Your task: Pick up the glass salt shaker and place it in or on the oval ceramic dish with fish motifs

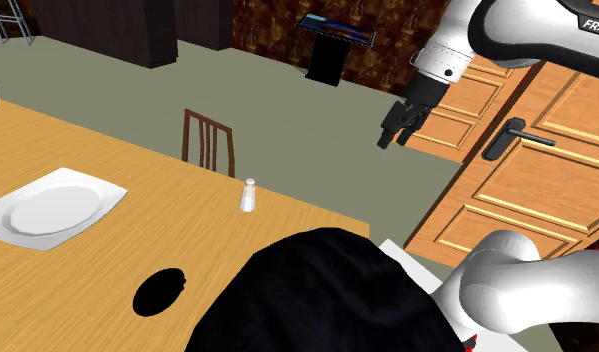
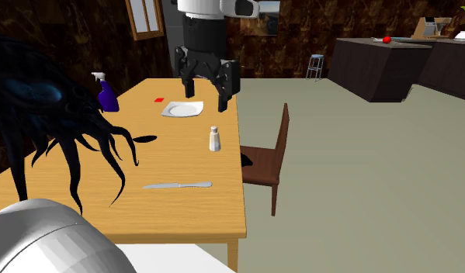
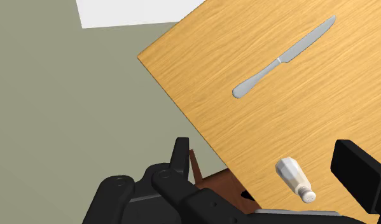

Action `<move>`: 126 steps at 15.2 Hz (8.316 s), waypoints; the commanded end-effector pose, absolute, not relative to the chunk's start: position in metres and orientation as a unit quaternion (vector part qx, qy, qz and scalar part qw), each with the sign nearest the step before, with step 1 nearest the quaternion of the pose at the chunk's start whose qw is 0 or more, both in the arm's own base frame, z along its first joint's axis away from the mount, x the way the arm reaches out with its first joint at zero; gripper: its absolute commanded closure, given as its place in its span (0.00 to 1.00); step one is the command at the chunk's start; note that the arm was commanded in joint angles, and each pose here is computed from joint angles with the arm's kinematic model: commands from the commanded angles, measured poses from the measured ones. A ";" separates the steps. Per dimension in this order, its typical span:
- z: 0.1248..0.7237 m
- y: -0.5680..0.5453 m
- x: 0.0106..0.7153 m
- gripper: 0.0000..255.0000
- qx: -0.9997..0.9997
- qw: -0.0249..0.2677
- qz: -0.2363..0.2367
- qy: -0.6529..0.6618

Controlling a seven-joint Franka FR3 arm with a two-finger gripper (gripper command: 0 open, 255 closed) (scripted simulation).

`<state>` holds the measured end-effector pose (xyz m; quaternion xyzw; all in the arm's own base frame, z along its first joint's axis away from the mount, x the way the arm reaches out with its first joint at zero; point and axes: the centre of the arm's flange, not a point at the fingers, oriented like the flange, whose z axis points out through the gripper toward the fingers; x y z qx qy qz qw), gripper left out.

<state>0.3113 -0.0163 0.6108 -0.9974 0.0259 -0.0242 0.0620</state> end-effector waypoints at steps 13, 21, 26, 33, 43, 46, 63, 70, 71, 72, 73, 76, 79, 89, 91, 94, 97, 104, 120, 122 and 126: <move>0.535 0.058 0.448 0.00 -0.999 0.040 0.026 -0.015; 0.475 0.113 0.531 0.00 -0.997 0.025 0.059 -0.043; 0.435 0.148 0.579 0.00 -0.995 0.016 0.079 -0.060; 0.375 0.198 0.640 0.00 -0.991 0.004 0.108 -0.084; 0.336 0.198 0.632 0.00 -0.991 0.004 0.108 -0.084; 0.336 0.198 0.632 0.00 -0.991 0.004 0.108 -0.084; 0.357 0.198 0.632 1.00 -0.991 0.004 0.108 -0.084; 0.394 0.198 0.632 1.00 -0.991 0.004 0.108 -0.084; 0.399 0.198 0.632 1.00 -0.991 0.004 0.108 -0.084; 0.404 0.198 0.632 1.00 -0.991 0.004 0.108 -0.084; 0.409 0.198 0.632 1.00 -0.991 0.004 0.108 -0.084; 0.425 0.198 0.632 1.00 -0.991 0.004 0.108 -0.084; 0.441 0.198 0.632 1.00 -0.991 0.004 0.108 -0.084; 0.461 0.270 0.600 1.00 -0.991 0.004 0.108 -0.084; 0.462 0.294 0.589 1.00 -0.991 0.004 0.108 -0.084; 0.464 0.331 0.573 1.00 -0.991 0.004 0.108 -0.084; 0.465 0.367 0.557 1.00 -0.991 0.004 0.108 -0.084; 0.469 0.451 0.520 1.00 -0.991 0.004 0.108 -0.084; 0.408 0.505 0.496 1.00 -0.991 0.004 0.108 -0.084; 0.398 0.505 0.496 1.00 -0.991 0.004 0.108 -0.084; 0.387 0.505 0.496 1.00 -0.991 0.004 0.108 -0.084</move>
